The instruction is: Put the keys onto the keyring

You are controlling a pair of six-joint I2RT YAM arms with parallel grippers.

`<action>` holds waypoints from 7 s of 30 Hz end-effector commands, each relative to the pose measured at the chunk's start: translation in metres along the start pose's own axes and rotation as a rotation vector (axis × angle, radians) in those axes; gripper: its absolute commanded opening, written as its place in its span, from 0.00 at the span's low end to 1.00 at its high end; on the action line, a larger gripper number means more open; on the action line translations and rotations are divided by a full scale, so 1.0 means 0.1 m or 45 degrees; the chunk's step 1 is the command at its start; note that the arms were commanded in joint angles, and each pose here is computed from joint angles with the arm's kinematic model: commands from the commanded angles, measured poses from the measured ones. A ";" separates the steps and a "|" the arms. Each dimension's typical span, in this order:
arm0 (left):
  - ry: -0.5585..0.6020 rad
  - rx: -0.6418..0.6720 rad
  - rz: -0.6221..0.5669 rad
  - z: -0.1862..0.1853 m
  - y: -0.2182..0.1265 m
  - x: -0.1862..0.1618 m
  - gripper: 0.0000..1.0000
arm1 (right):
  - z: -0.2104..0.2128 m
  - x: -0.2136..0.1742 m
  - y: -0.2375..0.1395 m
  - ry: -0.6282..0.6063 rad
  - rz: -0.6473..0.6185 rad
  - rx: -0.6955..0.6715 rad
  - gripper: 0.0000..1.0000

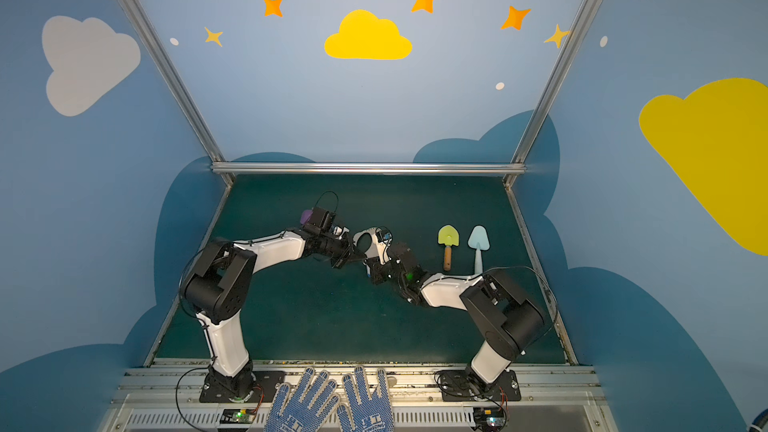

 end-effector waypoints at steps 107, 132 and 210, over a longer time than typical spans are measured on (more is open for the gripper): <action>-0.008 0.016 0.080 0.09 0.05 -0.04 0.04 | -0.05 0.08 -0.24 0.063 -0.074 0.035 0.00; 0.002 0.003 0.130 0.08 0.06 -0.11 0.04 | -0.10 0.00 -0.03 0.111 -0.048 -0.011 0.00; 0.173 0.277 -0.216 0.15 -0.39 -0.06 0.41 | -0.15 0.30 -0.69 0.077 -0.112 0.201 0.00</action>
Point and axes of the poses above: each gripper's point midway between its finger pads, its own y axis out along the fingers, its own z axis along the line the jaws close on, x = y × z, the point moved 5 cm from there along -y, back along the fingers, and after that the axes turned 13 degrees about -y, right-handed, at the moved point
